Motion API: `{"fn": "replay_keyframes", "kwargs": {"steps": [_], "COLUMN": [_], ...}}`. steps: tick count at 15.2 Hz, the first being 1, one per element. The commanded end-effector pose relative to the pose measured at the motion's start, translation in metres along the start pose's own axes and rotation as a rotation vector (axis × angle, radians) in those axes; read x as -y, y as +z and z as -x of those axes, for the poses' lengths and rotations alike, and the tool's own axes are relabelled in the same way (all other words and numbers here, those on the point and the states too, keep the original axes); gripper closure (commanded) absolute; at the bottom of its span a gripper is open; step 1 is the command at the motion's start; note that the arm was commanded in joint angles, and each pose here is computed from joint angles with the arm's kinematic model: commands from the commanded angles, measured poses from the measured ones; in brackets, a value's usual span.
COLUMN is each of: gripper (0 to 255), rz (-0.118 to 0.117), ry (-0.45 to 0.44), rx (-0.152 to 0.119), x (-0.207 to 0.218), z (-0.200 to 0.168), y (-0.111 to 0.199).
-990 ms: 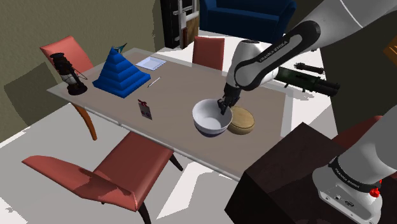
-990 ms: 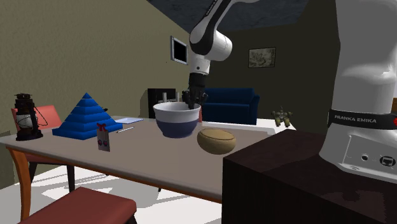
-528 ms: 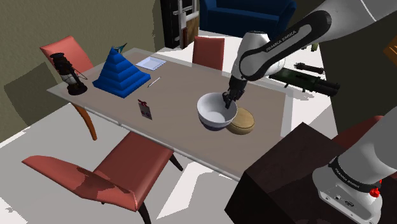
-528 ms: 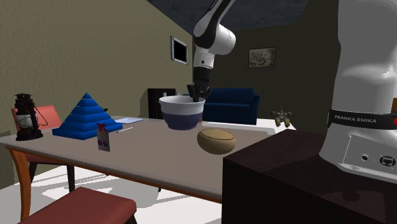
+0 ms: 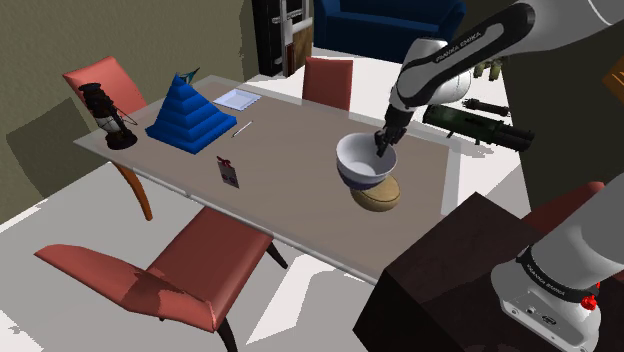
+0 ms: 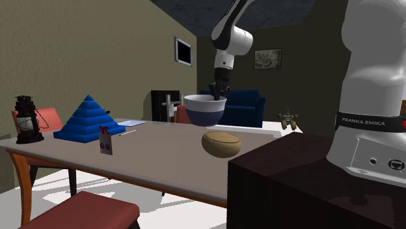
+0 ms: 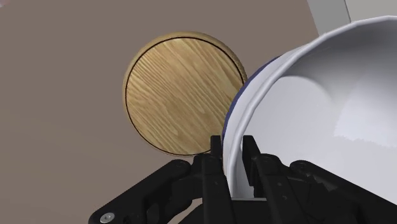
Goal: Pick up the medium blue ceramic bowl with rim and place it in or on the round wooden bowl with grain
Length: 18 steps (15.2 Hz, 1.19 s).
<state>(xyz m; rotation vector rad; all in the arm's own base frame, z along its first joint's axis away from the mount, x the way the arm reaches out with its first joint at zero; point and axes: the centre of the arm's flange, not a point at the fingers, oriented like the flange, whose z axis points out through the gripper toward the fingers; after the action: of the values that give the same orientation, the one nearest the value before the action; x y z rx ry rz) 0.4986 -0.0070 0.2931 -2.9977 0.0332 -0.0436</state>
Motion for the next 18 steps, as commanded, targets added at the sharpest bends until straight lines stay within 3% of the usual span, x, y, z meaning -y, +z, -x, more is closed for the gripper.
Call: {"fn": "replay_keyframes", "kwargs": {"steps": [1, 7, 18], "gripper": [255, 255, 255], "rz": [-0.001, -0.001, -0.001], "ry": [-0.002, -0.002, -0.002], "rx": [-0.001, -0.001, -0.001], "x": [-0.028, -0.103, -0.111], "z": [-0.003, -0.005, -0.004], "y": [-0.007, -0.027, 0.030]}}
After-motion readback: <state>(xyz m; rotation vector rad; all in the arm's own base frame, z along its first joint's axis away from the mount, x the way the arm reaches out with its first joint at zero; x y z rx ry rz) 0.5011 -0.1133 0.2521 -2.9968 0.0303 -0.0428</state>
